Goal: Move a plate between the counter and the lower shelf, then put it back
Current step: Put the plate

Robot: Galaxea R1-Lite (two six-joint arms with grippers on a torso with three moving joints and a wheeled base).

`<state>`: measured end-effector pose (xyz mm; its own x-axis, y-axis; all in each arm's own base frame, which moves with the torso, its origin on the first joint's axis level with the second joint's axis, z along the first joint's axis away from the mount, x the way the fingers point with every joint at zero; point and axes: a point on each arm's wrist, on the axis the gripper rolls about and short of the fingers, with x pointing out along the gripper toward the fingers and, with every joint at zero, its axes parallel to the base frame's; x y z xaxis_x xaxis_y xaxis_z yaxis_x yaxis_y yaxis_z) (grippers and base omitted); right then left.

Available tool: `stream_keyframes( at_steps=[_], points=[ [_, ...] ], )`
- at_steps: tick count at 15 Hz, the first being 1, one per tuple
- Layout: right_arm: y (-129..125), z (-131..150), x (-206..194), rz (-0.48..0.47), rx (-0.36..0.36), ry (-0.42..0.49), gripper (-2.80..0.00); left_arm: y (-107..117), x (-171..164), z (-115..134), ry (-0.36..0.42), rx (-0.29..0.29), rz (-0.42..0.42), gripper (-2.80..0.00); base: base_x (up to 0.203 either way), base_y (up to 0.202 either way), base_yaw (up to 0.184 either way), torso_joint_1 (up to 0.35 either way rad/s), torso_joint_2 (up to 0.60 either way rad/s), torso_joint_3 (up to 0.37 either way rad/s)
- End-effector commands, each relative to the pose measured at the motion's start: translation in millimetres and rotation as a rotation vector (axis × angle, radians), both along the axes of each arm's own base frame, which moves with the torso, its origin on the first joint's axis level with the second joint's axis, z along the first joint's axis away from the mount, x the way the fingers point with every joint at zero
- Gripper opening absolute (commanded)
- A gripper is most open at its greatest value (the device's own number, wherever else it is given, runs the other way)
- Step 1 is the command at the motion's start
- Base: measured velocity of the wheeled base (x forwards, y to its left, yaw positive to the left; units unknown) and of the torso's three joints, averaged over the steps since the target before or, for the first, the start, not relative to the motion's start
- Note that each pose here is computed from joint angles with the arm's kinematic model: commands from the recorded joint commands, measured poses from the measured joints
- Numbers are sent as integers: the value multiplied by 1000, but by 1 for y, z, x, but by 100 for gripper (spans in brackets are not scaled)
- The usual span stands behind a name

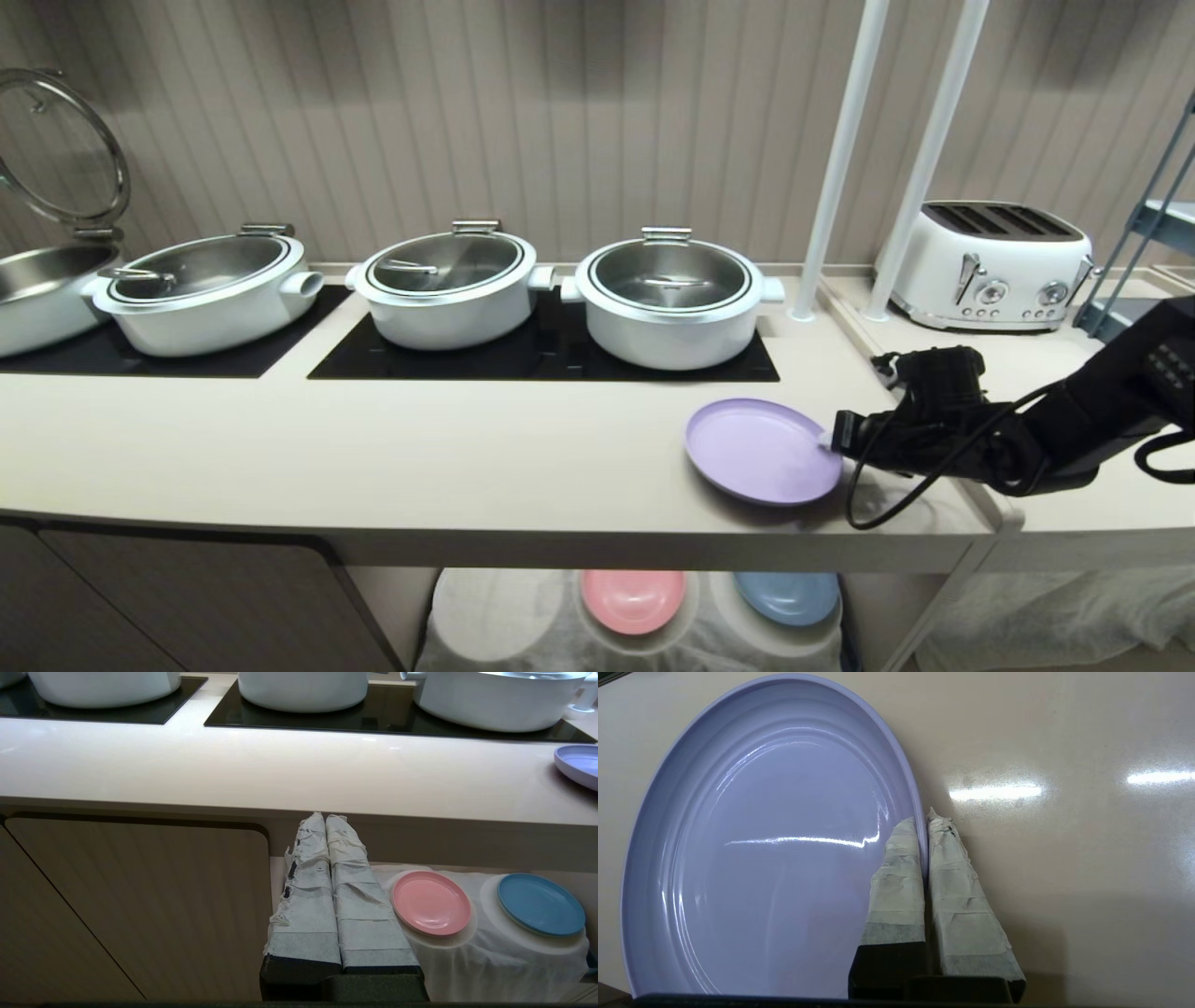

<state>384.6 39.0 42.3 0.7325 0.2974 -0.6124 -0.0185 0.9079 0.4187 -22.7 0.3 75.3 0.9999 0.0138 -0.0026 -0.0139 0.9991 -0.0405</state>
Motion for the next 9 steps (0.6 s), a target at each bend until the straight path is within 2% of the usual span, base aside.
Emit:
stream_keyframes(
  at_steps=[1,9],
  points=[
    [0,-3,0,0,2,6,-280,0,0,0,1,-1,2,-280,0,0,0,0,0,0],
    [0,-1,0,2,1,-2,-280,0,0,0,1,-1,1,-280,0,0,0,0,0,0]
  ],
)
